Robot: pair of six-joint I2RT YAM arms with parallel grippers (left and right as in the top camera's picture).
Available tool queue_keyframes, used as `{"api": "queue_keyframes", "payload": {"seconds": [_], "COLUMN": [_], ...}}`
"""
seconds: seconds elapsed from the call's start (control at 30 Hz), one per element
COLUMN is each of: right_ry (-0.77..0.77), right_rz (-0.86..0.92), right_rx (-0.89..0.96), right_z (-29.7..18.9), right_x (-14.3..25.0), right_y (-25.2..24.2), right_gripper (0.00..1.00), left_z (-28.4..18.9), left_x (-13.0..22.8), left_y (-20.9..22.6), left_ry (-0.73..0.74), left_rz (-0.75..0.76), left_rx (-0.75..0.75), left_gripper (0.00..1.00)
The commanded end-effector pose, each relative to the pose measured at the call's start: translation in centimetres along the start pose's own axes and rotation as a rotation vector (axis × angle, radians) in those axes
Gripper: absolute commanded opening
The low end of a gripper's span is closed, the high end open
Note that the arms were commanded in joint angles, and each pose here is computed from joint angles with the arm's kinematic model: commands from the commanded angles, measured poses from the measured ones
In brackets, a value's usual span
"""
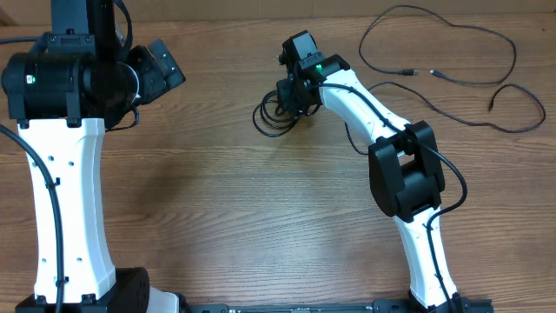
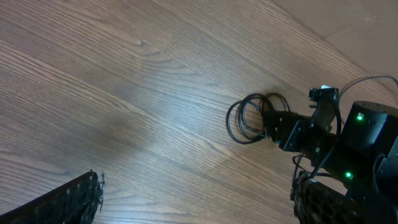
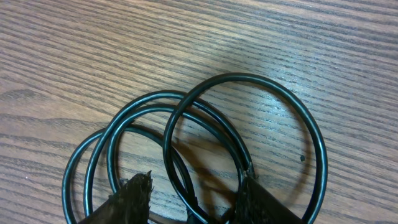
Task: Untangle cables
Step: 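Grasp the loops of the small black coil with the right gripper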
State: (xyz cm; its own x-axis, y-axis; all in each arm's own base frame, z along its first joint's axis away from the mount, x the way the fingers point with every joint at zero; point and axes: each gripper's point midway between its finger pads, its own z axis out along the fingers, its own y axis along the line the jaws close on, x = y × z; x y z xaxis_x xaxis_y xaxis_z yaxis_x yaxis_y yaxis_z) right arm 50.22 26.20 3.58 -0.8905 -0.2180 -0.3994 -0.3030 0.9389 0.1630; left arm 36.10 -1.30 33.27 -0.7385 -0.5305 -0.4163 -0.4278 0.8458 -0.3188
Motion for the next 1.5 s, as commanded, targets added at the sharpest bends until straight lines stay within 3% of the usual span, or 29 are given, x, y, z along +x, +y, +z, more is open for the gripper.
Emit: {"api": "queue_keyframes", "payload": {"seconds": [0.0, 0.27, 0.4, 1.07, 1.47], "right_ry": [-0.004, 0.007, 0.03, 0.067, 0.039], "right_rz": [-0.01, -0.01, -0.045, -0.049, 0.004], "right_rx": [0.003, -0.004, -0.095, -0.031, -0.078], "right_z": [-0.1, -0.1, -0.1, 1.1, 0.6], "right_x": [0.0, 0.3, 0.7, 2.5, 1.4], "right_y": [0.2, 0.3, 1.9, 0.5, 1.5], "right_gripper": [0.46, 0.45, 0.45, 0.38, 0.08], "left_z": [0.4, 0.4, 0.4, 0.4, 0.4], "left_x": [0.1, -0.1, -0.1, -0.1, -0.1], "left_y": [0.2, 0.1, 0.1, 0.1, 0.1], "left_ry": [0.006, -0.001, 0.0, 0.002, -0.001], "left_rz": [-0.005, -0.005, -0.004, -0.004, -0.004], "left_rx": [-0.015, -0.011, -0.011, -0.012, -0.011], "left_gripper": [0.99, 1.0, 1.0, 1.0, 1.0]}}
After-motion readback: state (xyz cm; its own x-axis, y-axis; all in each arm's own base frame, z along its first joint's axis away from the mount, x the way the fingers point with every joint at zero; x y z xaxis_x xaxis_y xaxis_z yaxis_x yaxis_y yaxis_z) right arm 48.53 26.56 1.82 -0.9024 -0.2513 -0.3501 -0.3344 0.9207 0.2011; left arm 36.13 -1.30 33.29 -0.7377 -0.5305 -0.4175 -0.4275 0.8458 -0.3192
